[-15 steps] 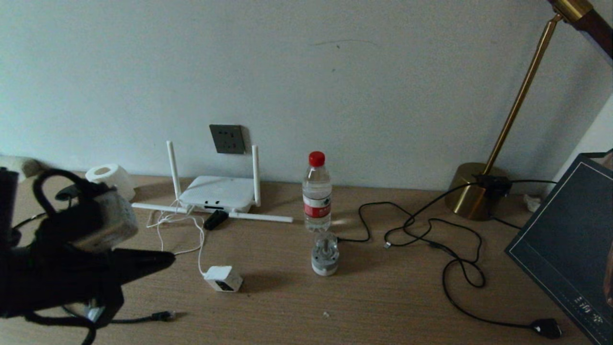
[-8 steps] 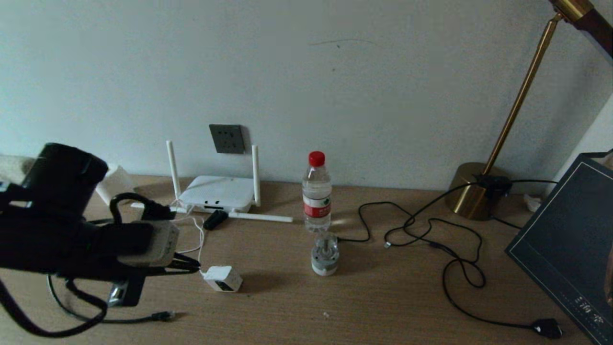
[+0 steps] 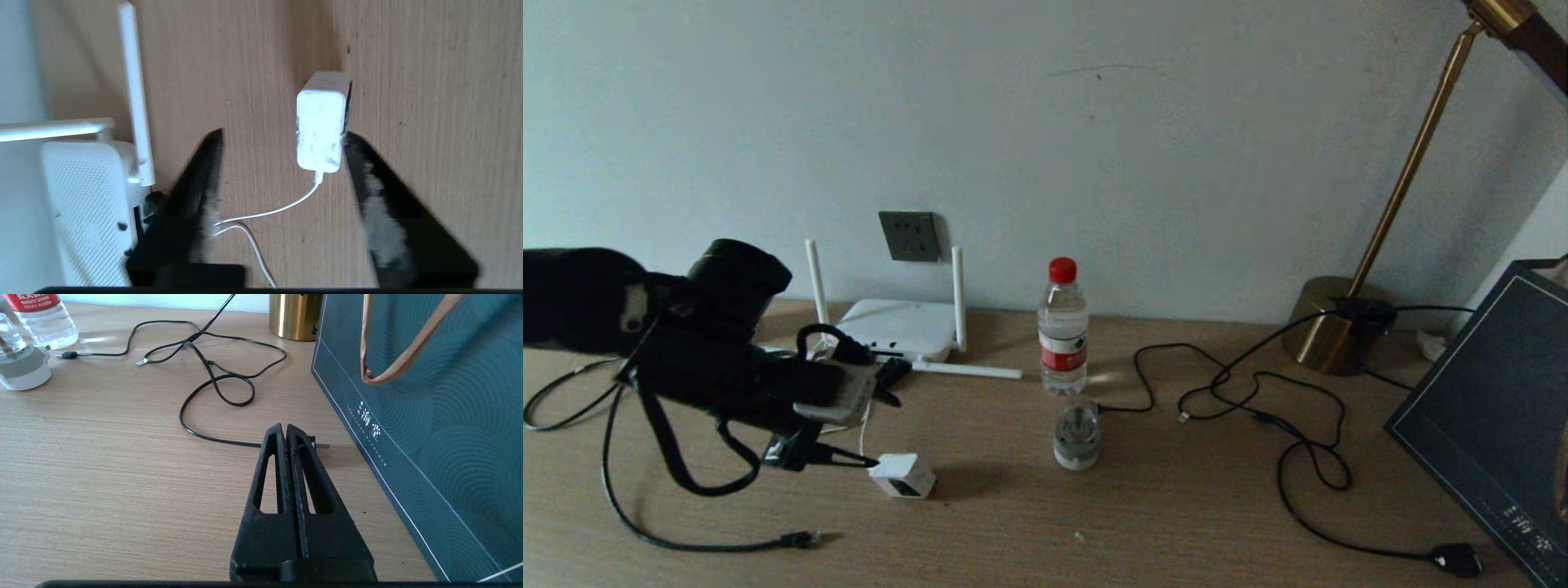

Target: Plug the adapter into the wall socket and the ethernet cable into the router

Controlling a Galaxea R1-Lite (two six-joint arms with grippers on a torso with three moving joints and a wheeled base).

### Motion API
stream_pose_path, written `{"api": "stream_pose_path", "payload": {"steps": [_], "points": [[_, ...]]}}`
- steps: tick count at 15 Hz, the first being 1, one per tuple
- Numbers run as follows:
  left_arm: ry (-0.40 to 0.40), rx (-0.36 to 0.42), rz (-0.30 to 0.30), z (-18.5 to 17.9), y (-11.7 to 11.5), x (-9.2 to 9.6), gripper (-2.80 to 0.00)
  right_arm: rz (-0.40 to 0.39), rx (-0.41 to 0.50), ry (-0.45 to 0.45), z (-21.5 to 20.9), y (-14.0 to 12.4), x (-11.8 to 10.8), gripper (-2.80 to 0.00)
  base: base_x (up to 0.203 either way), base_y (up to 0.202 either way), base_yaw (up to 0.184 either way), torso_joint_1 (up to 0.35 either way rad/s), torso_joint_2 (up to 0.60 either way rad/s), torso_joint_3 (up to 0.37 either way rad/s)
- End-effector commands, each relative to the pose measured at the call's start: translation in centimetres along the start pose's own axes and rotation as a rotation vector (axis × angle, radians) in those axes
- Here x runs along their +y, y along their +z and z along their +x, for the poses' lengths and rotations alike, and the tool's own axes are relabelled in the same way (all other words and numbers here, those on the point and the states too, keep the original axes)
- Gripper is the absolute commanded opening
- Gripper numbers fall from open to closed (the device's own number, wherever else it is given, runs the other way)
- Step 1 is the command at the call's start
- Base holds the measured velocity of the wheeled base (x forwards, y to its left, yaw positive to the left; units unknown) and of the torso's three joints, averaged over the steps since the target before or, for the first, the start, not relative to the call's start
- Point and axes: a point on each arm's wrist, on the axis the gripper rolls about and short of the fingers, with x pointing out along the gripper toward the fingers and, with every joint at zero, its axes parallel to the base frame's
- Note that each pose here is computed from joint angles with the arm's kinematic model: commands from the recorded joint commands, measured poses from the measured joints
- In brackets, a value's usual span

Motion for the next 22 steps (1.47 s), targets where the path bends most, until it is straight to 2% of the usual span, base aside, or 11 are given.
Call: {"api": "stream_pose_path", "payload": {"steps": [1, 4, 7, 13, 22], "points": [[-0.038, 0.013, -0.007, 0.5, -0.3, 0.7, 0.00, 0.000, 0.001, 0.000, 0.0, 0.0, 0.0, -2.80, 0.000, 0.000, 0.000, 0.000, 0.00, 0.000], [-0.157, 0.070, -0.048, 0.5, -0.3, 0.7, 0.00, 0.000, 0.001, 0.000, 0.0, 0.0, 0.0, -2.80, 0.000, 0.000, 0.000, 0.000, 0.00, 0.000], [-0.217, 0.067, -0.078, 2.5, -0.7, 0.8, 0.00, 0.000, 0.001, 0.000, 0.0, 0.0, 0.0, -2.80, 0.000, 0.000, 0.000, 0.000, 0.00, 0.000], [-0.243, 0.054, -0.124, 4.8, 0.4, 2.1, 0.00, 0.000, 0.001, 0.000, 0.0, 0.0, 0.0, -2.80, 0.000, 0.000, 0.000, 0.000, 0.00, 0.000], [-0.276, 0.072, -0.152, 5.5, 0.1, 1.5, 0.00, 0.000, 0.001, 0.000, 0.0, 0.0, 0.0, -2.80, 0.000, 0.000, 0.000, 0.000, 0.00, 0.000]]}}
